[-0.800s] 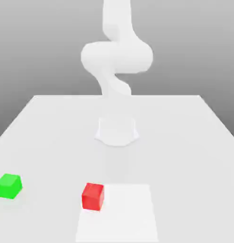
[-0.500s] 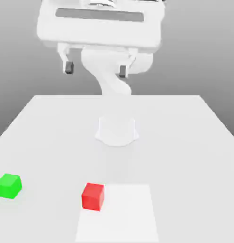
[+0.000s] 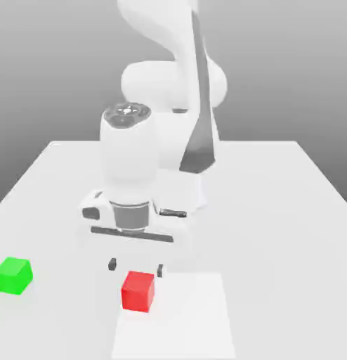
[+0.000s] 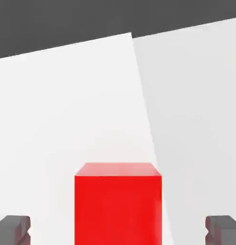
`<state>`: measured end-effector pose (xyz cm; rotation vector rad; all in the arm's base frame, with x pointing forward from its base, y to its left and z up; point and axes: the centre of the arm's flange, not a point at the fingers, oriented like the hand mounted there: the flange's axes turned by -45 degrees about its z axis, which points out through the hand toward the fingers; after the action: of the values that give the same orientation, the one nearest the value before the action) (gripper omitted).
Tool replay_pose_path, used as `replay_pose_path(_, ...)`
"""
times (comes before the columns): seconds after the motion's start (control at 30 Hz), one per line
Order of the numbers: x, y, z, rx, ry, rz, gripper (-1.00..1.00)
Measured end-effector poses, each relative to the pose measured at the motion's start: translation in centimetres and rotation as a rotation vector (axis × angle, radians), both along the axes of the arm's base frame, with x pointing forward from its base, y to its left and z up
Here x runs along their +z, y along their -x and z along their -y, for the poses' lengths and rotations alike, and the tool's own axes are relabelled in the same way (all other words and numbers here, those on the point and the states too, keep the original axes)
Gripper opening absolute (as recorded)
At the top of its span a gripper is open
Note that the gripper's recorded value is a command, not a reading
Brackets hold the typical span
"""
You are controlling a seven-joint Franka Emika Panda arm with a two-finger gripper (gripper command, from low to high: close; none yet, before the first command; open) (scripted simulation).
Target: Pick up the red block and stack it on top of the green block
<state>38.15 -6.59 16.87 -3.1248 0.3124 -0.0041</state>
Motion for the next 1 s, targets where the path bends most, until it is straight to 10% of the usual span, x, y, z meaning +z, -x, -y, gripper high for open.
replay_pose_path(0.03,-1.0,0.1,0.0,0.000,0.000,-0.001,0.00)
replay_pose_path(0.07,-1.9,0.2,0.0,0.001,0.001,-0.002,-1.00)
replay_pose_path(0.5,3.1,0.2,0.0,0.001,0.000,-0.002,-1.00)
replay_pose_path(1.0,4.8,6.1,26.0,-0.651,-0.001,-0.002,-1.00)
